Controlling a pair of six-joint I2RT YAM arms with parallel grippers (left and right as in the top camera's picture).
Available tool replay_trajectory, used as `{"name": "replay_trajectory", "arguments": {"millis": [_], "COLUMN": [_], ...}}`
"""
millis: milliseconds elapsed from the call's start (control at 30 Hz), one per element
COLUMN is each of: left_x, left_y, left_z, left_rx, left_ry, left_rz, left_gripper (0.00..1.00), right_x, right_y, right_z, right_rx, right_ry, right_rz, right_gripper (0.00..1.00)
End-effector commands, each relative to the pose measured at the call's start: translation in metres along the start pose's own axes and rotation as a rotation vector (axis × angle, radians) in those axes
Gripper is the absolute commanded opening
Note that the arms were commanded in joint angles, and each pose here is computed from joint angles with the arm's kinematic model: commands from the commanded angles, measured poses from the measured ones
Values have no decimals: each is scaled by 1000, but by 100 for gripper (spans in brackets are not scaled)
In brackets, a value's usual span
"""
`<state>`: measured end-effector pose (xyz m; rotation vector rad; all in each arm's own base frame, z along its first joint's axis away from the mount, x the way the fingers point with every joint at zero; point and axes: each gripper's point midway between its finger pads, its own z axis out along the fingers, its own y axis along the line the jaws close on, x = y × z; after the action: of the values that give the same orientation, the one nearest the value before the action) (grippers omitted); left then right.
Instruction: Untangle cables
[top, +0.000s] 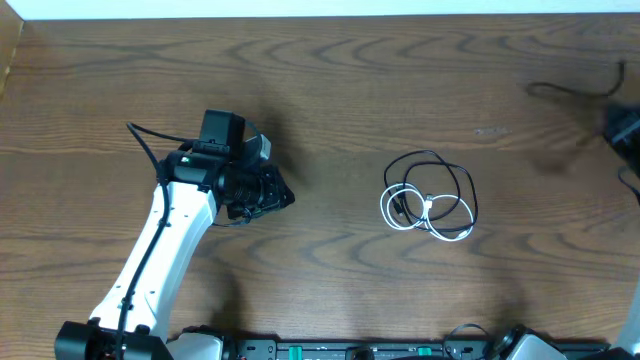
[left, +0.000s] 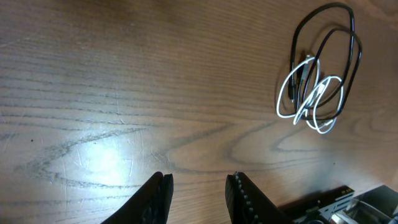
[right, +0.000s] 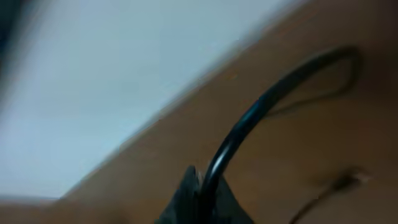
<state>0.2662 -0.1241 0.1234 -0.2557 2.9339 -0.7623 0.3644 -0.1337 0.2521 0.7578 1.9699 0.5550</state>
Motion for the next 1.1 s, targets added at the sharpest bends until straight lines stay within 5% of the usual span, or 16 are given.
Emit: {"name": "replay_trajectory", "arguments": {"millis": [0,200,567,733,1067], "left_x": [4,5,6,6,5], "left_y": [4,5,5,5,5], "left_z": [3,3,3,3,3], "left_rx": [-14,-15,-16,-16,-16], "left_ry": [9,11,14,14,13], "left_rz": [13,11,10,10,10], "left_gripper": [33,33,33,33,33], "right_x": [-18,-34,-71,-77,-124], "right_y": [-81,-106,-110,-69,52], "right_z": [-20,-39,-69,-62,-146], "right_rx": [418,622,981,932,723], "right_ry": [-91,-137,21,28,-285], "right_rz": [-89,-115,-165,-238,-361], "right_gripper": [1,1,1,1,1]}}
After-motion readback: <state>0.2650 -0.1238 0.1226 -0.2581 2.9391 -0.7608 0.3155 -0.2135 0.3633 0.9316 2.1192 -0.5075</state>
